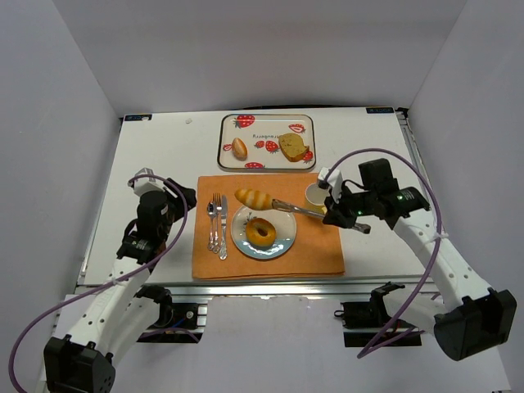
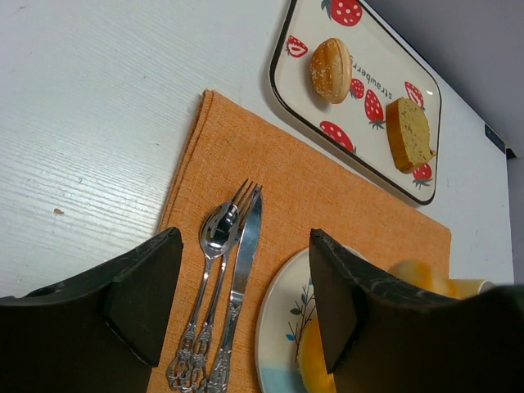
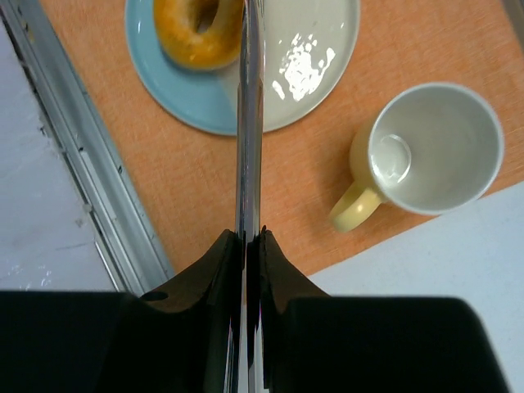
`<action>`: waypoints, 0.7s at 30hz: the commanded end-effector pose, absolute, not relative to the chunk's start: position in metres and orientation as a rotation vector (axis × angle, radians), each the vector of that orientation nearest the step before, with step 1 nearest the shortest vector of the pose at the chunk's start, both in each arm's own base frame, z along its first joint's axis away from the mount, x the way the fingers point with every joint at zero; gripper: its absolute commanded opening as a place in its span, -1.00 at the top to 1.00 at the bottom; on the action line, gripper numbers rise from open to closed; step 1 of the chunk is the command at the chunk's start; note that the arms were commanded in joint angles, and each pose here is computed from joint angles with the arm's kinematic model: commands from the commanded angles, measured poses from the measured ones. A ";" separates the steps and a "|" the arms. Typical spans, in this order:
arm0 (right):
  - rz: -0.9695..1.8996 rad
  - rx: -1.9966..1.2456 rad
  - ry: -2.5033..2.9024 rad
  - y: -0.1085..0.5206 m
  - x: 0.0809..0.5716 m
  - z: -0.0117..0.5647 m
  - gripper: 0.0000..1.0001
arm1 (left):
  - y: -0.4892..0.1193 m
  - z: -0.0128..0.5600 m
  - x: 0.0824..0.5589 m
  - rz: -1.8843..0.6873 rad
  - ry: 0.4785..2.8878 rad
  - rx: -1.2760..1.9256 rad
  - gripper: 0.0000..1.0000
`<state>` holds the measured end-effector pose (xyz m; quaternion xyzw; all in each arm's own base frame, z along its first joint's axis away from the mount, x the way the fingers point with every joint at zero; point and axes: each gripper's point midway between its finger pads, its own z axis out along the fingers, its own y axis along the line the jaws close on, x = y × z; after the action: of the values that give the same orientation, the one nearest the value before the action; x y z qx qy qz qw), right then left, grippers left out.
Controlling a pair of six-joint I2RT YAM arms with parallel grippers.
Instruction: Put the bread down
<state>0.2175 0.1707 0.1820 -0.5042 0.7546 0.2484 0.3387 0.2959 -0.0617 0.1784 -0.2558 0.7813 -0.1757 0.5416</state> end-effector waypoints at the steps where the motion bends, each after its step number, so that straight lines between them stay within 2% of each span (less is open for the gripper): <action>1: 0.638 -1.367 1.950 0.164 0.202 0.176 1.00 | -0.065 0.178 0.300 -0.434 1.854 -0.591 -0.46; 8: 0.563 -1.386 1.993 0.150 0.195 0.157 1.00 | -0.068 0.175 0.302 -0.453 1.855 -0.590 -0.46; 15: 0.517 -1.327 2.084 0.145 0.205 0.140 0.89 | -0.066 0.172 0.298 -0.457 1.850 -0.604 -0.46; 19: 0.550 -1.293 2.118 0.148 0.206 0.137 0.80 | -0.065 0.171 0.296 -0.450 1.852 -0.606 -0.46; 21: 0.568 -1.289 2.130 0.150 0.204 0.136 0.59 | -0.065 0.171 0.296 -0.449 1.850 -0.606 -0.46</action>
<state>0.1976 0.1419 0.1292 -0.4922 0.8011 0.2032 0.2732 0.2969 -0.0660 0.1668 -0.2520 0.7855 -0.1832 0.5347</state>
